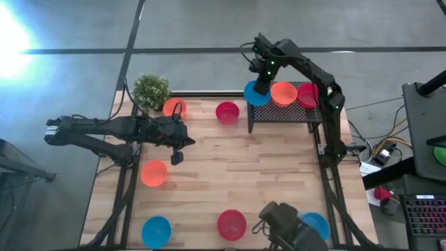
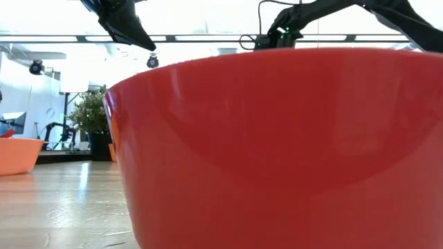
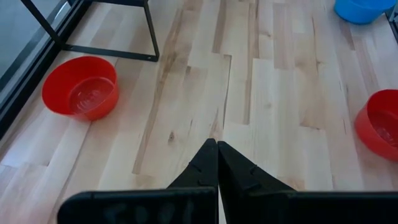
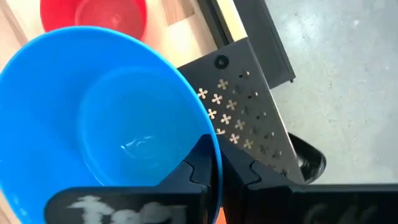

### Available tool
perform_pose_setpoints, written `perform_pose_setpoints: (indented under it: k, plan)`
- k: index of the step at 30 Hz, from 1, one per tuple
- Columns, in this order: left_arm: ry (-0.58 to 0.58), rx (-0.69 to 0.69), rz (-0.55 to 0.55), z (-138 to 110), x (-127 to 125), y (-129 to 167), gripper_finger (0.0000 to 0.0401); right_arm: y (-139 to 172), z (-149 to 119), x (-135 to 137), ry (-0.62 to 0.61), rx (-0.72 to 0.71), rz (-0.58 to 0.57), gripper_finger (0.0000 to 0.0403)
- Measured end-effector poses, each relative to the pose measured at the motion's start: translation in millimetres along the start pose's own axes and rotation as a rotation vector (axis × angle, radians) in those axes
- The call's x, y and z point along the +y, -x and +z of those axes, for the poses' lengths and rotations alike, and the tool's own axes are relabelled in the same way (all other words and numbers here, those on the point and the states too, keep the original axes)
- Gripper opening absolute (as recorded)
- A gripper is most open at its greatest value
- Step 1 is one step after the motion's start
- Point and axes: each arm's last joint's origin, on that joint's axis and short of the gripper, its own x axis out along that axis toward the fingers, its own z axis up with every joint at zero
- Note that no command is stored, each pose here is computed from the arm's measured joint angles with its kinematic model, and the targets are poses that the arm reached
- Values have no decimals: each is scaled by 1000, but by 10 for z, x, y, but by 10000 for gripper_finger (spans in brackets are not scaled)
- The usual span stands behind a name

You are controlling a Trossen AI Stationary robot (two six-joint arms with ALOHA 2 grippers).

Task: Pick & Place Mini bowls
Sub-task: Put the top blue bowl on the shelf

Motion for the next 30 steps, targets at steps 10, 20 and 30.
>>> perform_pose_setpoints:
  k: [10,20,30]
  plan:
    - [21,0,0,0,0,0,0,-61,6,-8,65,26,13,8]
    - [22,0,0,0,0,-1,0,-43,-11,-18,69,59,-58,16]
    - [39,0,0,0,0,0,0,-45,-9,-13,83,61,-61,85]
